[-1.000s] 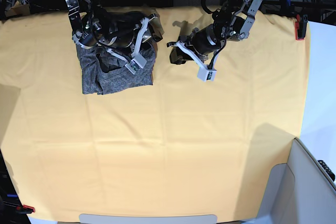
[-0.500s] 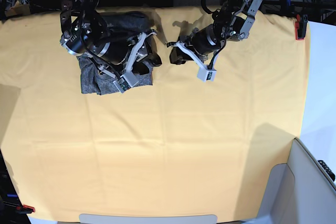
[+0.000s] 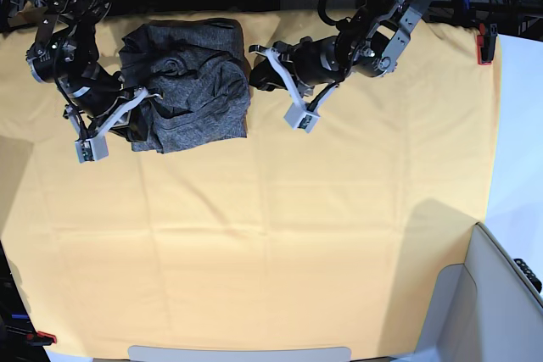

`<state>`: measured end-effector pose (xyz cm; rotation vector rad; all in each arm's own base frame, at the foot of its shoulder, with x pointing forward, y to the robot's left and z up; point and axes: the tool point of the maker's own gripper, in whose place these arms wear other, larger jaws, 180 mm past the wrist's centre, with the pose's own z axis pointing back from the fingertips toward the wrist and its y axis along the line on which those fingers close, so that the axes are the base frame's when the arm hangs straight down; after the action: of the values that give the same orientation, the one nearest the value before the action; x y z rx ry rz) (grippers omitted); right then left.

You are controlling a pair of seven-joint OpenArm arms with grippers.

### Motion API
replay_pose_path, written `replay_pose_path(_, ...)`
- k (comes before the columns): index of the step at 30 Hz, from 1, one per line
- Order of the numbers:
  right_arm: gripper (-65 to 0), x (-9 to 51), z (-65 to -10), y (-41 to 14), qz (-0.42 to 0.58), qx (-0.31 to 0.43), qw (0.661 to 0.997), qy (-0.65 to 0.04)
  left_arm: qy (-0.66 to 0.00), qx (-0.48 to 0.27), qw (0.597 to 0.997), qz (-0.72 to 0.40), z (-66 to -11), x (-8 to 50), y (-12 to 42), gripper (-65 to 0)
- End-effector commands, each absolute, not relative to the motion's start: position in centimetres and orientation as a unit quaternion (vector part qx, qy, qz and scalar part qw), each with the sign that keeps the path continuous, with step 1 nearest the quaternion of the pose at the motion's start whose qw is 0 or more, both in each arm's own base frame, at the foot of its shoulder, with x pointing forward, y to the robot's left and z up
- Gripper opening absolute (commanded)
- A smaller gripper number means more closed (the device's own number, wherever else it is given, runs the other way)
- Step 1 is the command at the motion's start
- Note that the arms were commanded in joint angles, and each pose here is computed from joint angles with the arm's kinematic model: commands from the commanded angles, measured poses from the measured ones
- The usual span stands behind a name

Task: Fold the T-shirt properly
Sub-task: 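Release the right gripper and move the left gripper over the bundle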

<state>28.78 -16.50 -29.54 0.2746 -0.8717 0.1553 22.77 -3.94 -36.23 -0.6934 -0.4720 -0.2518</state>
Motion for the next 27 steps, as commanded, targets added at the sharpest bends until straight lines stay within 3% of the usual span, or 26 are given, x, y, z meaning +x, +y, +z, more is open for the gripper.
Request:
replay_pose_path(1,-65.0,29.4,-28.3,-16.6,0.082,0.132,0.883,-0.442,-0.226,-0.344,0.900,-0.144,-35.4,22.5,-4.7,-57.8)
replay_pose_path(4,-65.0,29.3,-28.5,-17.9,0.072,0.113,0.888,-0.440,-0.219,-0.357,0.887,-0.192,-34.3,21.3,-6.8,-57.8)
replay_pose_path(13,-65.0,26.3,-32.7,-24.9,-0.016,-0.044,0.929,-0.368,-0.248,-0.387,0.860,-0.223,-30.9,21.6,-9.8,-57.8)
replay_pose_path(23,-65.0,22.9,-33.9,-29.1,-0.053,-0.126,0.938,-0.318,-0.266,-0.386,0.869,-0.157,-28.8,24.4,-10.9,-57.8)
replay_pose_path(27,-65.0,21.3,-33.7,-29.7,-0.054,-0.111,0.939,-0.320,-0.275,-0.379,0.873,-0.139,-28.1,25.6,-10.8,-57.8)
